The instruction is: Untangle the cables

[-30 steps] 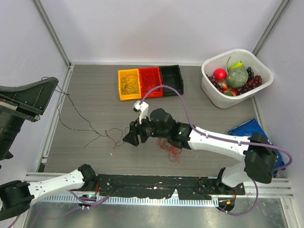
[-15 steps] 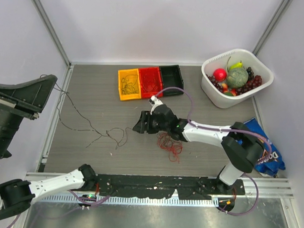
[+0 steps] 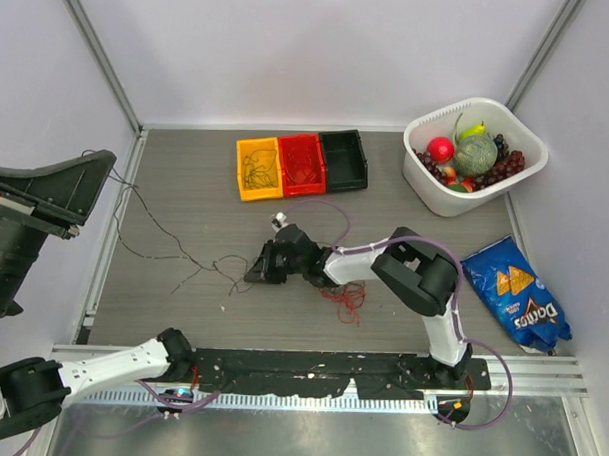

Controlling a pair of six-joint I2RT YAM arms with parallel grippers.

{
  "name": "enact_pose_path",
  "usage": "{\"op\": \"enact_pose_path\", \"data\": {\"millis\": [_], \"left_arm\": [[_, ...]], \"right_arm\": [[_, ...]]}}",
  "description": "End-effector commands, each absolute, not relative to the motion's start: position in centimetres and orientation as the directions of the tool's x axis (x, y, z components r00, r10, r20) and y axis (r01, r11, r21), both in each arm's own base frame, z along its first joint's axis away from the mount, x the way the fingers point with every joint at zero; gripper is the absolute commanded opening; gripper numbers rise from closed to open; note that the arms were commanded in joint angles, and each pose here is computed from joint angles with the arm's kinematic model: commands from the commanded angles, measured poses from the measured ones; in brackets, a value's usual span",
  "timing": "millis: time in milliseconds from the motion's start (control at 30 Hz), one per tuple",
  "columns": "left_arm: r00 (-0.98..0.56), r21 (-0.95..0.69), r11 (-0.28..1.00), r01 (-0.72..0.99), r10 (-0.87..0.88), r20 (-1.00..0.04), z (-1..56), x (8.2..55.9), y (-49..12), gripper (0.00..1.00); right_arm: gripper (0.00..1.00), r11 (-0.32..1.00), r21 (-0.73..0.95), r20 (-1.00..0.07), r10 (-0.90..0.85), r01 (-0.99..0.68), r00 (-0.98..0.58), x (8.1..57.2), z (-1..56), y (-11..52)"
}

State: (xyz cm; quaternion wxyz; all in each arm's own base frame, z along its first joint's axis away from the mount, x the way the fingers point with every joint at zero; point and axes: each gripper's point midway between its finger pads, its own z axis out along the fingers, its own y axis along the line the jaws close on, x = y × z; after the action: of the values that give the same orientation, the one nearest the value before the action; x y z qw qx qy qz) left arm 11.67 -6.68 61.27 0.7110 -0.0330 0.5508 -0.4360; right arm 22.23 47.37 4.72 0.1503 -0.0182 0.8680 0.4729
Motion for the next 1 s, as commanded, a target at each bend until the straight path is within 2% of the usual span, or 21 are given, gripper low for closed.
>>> {"op": "enact_pose_path", "data": {"millis": [0, 33, 67, 100, 133, 200, 300, 433, 500, 600, 700, 767, 833, 967], "left_arm": [[0.029, -0.521, 0.62, 0.586, -0.659, -0.752, 62.4, 11.2, -5.9, 0.0], [0.039, -0.521, 0.63, 0.576, -0.658, -0.752, 62.6, 11.2, -5.4, 0.0], [0.051, -0.519, 0.64, 0.567, -0.656, -0.753, 62.8, 11.1, -4.8, 0.0], [0.065, -0.521, 0.649, 0.554, -0.658, -0.751, 63.0, 11.1, -4.2, 0.0], [0.077, -0.521, 0.655, 0.547, -0.66, -0.747, 63.1, 11.0, -3.7, 0.0], [0.101, -0.524, 0.666, 0.531, -0.663, -0.742, 63.2, 11.1, -3.0, 0.0], [0.119, -0.523, 0.688, 0.503, -0.655, -0.746, 62.6, 12.0, -3.3, 0.0], [0.114, -0.518, 0.71, 0.478, -0.634, -0.765, 61.7, 13.7, -5.1, 0.0], [0.09, -0.511, 0.723, 0.464, -0.613, -0.785, 60.4, 15.0, -6.9, 0.0], [0.02, -0.503, 0.744, 0.441, -0.568, -0.823, 56.7, 17.4, -10.7, 0.0], [-0.055, -0.483, 0.782, 0.393, -0.505, -0.862, 51.5, 20.0, -14.2, 0.0], [-0.098, -0.466, 0.823, 0.324, -0.46, -0.882, 47.1, 21.7, -15.6, 0.0], [-0.137, -0.448, 0.86, 0.245, -0.427, -0.894, 42.7, 23.0, -16.0, 0.0], [-0.234, -0.447, 0.887, 0.119, -0.412, -0.88, 34.2, 23.9, -16.4, 0.0]], "right_arm": [[0.01, 0.561, 0.807, -0.37, 0.234, -0.186, -0.899, 26.0, 8.2, 45.1], [0.01, 0.656, 0.742, -0.37, 0.226, -0.139, -0.901, 26.0, 6.6, 42.6], [0.01, 0.767, 0.63, -0.481, 0.267, -0.118, -0.835, 28.3, 6.3, 38.5], [0.01, 0.849, 0.523, -0.501, 0.236, -0.074, -0.832, 27.9, 5.0, 35.2], [0.01, 0.917, 0.395, -0.596, 0.204, -0.062, -0.777, 28.8, 5.4, 31.5], [0.01, 0.97, 0.239, -0.648, 0.119, -0.052, -0.753, 27.9, 5.7, 26.6], [0.01, 0.996, 0.088, -0.662, 0.056, -0.003, -0.747, 26.0, 5.3, 21.0], [0.01, 0.997, 0.077, -0.678, 0.071, 0.026, -0.732, 24.4, 6.3, 17.8], [0.01, 0.986, 0.155, -0.652, 0.054, -0.063, -0.756, 23.3, 7.2, 19.5], [0.13, 0.967, 0.21, -0.646, 0.025, -0.146, -0.763, 21.9, 9.3, 20.4], [0.22, 0.953, 0.225, -0.698, 0.013, -0.202, -0.716, 21.5, 12.6, 19.9], [0.42, 0.951, 0.22, -0.711, 0.003, -0.218, -0.704, 20.8, 13.9, 19.0], [0.53, 0.946, 0.227, -0.717, 0.003, -0.23, -0.697, 20.0, 14.8, 18.2], [0.6, 0.925, 0.285, -0.731, 0.039, -0.253, -0.681, 18.6, 16.3, 17.7]]}}
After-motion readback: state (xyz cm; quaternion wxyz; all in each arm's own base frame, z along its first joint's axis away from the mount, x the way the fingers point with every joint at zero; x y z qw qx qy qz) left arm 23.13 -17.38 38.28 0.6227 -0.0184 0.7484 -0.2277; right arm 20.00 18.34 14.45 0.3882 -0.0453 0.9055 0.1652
